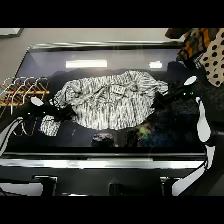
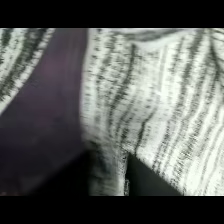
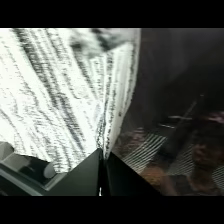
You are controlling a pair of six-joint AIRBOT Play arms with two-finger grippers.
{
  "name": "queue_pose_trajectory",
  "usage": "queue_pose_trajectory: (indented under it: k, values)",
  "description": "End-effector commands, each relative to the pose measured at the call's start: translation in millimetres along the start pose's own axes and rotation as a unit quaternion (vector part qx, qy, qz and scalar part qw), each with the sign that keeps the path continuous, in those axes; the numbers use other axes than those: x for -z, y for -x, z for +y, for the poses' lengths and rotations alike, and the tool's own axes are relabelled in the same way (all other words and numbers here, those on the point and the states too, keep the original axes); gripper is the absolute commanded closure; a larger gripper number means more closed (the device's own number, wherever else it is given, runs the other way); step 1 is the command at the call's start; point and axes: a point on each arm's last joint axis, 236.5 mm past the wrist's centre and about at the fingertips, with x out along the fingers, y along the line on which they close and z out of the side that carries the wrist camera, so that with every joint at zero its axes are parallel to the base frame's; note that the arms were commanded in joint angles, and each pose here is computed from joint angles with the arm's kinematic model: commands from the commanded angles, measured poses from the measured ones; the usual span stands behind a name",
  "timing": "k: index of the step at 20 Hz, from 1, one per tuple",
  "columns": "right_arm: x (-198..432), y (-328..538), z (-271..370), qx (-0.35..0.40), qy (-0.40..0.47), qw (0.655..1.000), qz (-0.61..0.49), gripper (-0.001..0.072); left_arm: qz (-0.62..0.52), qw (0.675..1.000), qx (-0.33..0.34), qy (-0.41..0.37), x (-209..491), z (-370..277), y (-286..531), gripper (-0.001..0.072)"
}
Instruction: Fold the clothes and pants, and hang the long-sleeved shirts on hangers.
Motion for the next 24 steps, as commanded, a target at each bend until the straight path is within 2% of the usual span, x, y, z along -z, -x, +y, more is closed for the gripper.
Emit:
queue_pose_trajectory:
  k: [1, 3, 5, 7, 9, 12, 14, 17, 21, 24]
  values:
    - [-7, 9, 56, -0.070, 0.020, 0.997, -0.036, 0.0680, -0.007, 0.999, 0.043, -0.013, -8, -26, 5, 0.0688]
    - [-34, 48, 103, -0.093, 0.062, 0.985, -0.134, 0.0681, -0.042, 0.995, 0.066, -0.055, -33, -60, 38, 0.0690]
    - [-59, 117, 148, -0.099, 0.106, 0.958, -0.246, 0.0681, -0.109, 0.983, 0.093, -0.114, -70, -112, 98, 0.0690]
    - [-64, 198, 200, -0.098, 0.160, 0.918, -0.350, 0.0681, -0.217, 0.950, 0.115, -0.191, -105, -176, 191, 0.0692]
    - [-41, 290, 258, -0.104, 0.216, 0.855, -0.460, 0.0681, -0.318, 0.902, 0.140, -0.255, -111, -235, 289, 0.0692]
    - [38, 403, 315, -0.104, 0.269, 0.747, -0.599, 0.0681, -0.445, 0.815, 0.170, -0.329, -68, -302, 430, 0.0690]
    - [110, 456, 336, -0.082, 0.303, 0.683, -0.660, 0.0681, -0.507, 0.771, 0.184, -0.339, -23, -317, 497, 0.0690]
    - [223, 503, 354, -0.056, 0.342, 0.605, -0.716, 0.0681, -0.567, 0.739, 0.164, -0.325, 40, -303, 555, 0.0690]
    - [341, 533, 358, -0.036, 0.367, 0.524, -0.768, 0.0681, -0.637, 0.691, 0.125, -0.317, 112, -277, 612, 0.0689]
    - [367, 547, 353, -0.049, 0.345, 0.505, -0.790, 0.0680, -0.660, 0.668, 0.121, -0.322, 143, -272, 631, 0.0689]
